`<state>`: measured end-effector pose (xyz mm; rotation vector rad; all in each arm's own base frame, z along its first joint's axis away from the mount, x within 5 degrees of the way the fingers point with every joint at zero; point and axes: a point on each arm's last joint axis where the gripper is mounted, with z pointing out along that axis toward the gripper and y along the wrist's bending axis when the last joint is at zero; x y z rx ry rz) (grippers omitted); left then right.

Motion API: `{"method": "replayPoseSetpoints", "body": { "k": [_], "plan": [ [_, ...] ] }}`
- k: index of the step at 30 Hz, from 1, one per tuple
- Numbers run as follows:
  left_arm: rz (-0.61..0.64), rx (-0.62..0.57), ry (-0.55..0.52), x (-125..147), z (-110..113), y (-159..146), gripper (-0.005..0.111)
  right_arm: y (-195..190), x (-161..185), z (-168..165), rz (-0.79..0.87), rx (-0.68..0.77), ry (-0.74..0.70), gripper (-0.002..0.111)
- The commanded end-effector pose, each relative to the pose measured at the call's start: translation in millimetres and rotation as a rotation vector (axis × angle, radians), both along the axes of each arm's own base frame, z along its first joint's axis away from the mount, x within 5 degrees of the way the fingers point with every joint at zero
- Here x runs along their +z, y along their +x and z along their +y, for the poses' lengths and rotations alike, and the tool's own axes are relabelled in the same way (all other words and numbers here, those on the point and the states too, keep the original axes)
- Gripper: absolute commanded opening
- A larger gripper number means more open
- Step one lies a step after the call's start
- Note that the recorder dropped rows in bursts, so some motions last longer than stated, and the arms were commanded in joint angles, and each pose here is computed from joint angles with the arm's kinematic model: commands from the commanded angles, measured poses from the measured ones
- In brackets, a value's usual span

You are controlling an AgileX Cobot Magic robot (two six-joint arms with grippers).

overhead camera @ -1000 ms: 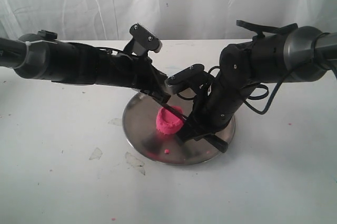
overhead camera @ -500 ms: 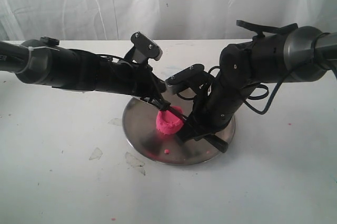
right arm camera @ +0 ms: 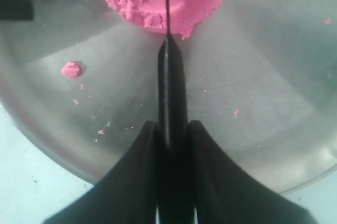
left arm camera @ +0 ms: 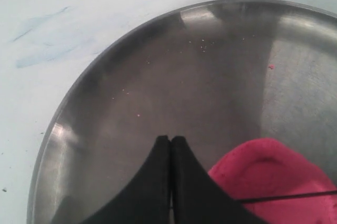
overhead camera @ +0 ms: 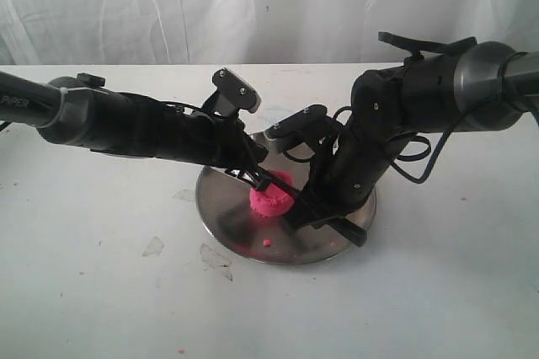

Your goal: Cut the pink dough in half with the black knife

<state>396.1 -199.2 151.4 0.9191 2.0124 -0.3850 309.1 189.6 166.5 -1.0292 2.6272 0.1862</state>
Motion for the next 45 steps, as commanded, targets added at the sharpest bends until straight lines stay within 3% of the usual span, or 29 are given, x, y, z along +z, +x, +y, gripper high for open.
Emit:
{"method": "replayPoseSetpoints", "body": {
  "k": [1, 6, 12, 23, 33, 45],
  "plan": [
    [-0.074, -0.081, 0.07, -2, -1, -1, 0.0, -2, 0, -3, 0.036, 0.011, -0.025, 0.0],
    [-0.087, -0.08, 0.081, 2, 0, 0, 0.0, -2, -1, -3, 0.039, 0.013, -0.03, 0.0],
    [-0.178, -0.048, 0.092, 39, 4, 1, 0.0, -3, -9, -4, 0.081, 0.018, -0.057, 0.0],
    [-0.149, -0.042, 0.061, 36, 3, -1, 0.0, -3, -8, -4, 0.087, 0.022, -0.064, 0.0],
    [-0.1, -0.081, 0.032, 18, -2, -1, 0.0, -2, -8, -3, 0.073, 0.021, -0.057, 0.0],
    [-0.051, -0.04, 0.055, 0, 0, 2, 0.0, -1, -8, -3, 0.06, 0.019, -0.051, 0.0]
  ]
}}
